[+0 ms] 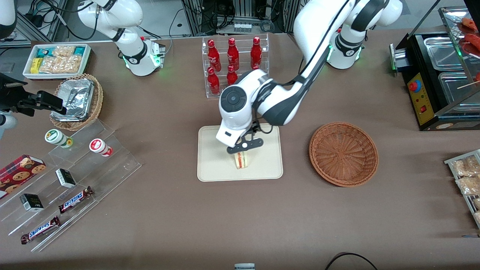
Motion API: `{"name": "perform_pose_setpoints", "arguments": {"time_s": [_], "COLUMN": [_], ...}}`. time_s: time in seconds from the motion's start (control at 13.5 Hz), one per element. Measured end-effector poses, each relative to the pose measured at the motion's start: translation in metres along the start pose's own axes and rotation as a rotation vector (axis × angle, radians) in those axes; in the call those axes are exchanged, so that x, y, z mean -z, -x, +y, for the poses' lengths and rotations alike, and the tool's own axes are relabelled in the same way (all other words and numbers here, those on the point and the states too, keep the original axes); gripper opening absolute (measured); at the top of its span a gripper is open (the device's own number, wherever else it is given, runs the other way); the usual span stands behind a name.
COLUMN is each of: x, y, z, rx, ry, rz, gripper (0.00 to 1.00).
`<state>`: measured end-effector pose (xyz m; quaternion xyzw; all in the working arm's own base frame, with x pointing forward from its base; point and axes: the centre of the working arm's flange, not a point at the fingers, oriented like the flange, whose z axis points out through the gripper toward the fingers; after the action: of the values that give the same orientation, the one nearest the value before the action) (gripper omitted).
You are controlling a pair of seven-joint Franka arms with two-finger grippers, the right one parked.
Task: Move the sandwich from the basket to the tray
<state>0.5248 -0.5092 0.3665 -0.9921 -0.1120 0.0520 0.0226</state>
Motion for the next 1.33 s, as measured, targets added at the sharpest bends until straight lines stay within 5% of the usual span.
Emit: {"name": "perform_pose_setpoints", "arguments": {"time_s": [0.22,0.52,0.89,1.33], "x": [0.033,0.025,0.039,0.084], "y": [-0.027,-0.058,-0.098,-0.113], "z": [-0.038,-0.092,-0.169,-0.284], "rx": [-0.058,-0.127,-0.212,-0.331], "ry": [-0.008,-0.115,-0.117,-0.077], "rz": [-0.021,-0.045,-0.068,-0.061], "gripper": [1.00,1.00,1.00,1.00]}}
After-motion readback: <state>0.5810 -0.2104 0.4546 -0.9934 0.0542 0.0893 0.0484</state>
